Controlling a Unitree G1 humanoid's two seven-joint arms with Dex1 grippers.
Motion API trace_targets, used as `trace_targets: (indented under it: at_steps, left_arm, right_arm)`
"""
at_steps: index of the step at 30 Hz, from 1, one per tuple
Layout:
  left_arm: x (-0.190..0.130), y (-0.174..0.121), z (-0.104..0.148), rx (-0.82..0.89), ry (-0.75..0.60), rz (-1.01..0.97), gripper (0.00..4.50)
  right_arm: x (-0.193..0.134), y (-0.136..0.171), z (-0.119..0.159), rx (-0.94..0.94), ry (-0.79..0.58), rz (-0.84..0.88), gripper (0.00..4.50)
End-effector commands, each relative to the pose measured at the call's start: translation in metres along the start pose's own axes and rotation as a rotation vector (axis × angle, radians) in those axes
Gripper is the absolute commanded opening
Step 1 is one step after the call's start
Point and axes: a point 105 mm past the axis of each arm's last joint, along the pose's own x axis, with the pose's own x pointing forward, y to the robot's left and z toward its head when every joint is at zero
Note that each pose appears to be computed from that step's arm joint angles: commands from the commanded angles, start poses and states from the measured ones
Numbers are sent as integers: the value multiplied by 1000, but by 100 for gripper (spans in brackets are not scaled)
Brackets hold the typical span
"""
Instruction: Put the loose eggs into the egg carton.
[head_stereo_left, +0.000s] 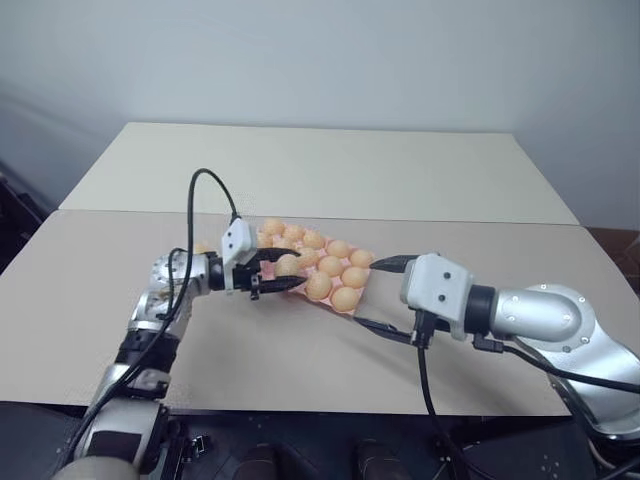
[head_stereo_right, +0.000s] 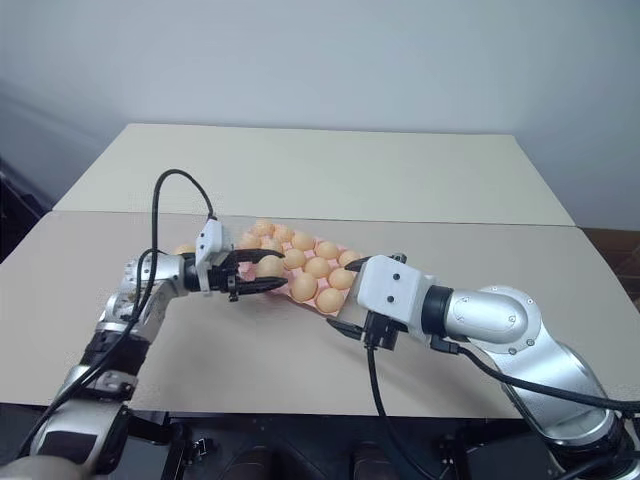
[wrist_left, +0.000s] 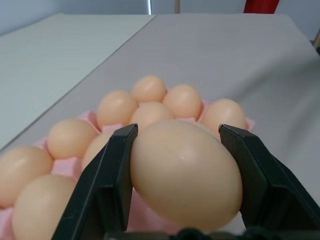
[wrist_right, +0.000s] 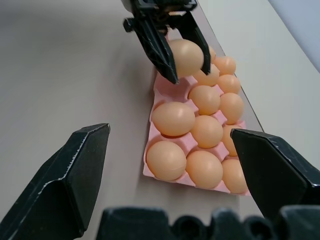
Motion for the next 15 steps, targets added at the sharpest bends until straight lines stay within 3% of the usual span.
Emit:
trace_targets:
  at_steps: [1,8,14,15]
  left_arm:
    - [2,4,5,46,1,-29,268]
    - [1,6,-6,44,27,-34,268]
    - [8,15,-2,52,-25,46,427]
    - [9,15,-1,53,-38,46,427]
  right_arm:
    - [-8,-5,10,-34,-11,-50,450]
    - [-8,-5,7,-25,1,-63,450]
    - [-6,-6,6,-30,4,-64,450]
    - [-6,-6,6,-31,4,-63,450]
